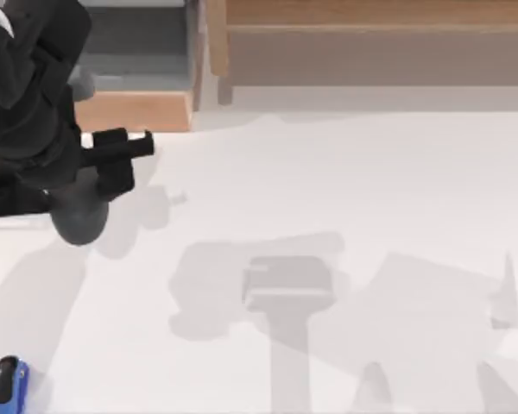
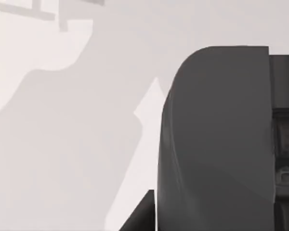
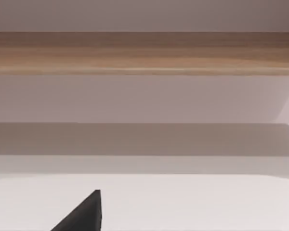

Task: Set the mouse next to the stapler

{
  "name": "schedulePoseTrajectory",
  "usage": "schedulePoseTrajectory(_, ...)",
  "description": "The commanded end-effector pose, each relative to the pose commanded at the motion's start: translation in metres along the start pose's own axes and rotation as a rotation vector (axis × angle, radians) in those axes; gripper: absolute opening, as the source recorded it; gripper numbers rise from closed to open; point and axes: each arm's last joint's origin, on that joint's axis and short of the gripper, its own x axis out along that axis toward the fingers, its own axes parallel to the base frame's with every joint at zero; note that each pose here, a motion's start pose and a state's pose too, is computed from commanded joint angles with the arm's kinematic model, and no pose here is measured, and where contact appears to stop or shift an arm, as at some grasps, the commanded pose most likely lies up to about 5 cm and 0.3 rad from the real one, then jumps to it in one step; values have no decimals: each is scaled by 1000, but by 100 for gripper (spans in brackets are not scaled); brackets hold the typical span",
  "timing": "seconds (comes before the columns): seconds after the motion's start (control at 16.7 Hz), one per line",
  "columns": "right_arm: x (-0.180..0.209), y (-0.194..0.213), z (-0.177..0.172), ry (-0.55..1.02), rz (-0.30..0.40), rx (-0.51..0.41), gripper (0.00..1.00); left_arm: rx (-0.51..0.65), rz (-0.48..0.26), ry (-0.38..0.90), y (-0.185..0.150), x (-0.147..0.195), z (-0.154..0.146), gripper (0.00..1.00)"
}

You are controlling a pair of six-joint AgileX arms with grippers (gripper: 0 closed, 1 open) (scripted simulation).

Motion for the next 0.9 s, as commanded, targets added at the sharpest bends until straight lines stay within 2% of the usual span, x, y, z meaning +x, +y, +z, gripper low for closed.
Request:
schedulePoseTrajectory(0.24,0,0,0,0,0,0,100,76,8,83,-13,19,-75,0)
schedulePoseTrajectory(0.48,0,0,0,0,0,0,100,141,32,146,-9,35,-131,0)
schedulePoseTrajectory(0.66,0,0,0,0,0,0,100,169,46,170,-4,42,-152,0)
schedulePoseTrajectory(0.9,0,0,0,0,0,0,100,173,48,174,-4,43,-155,0)
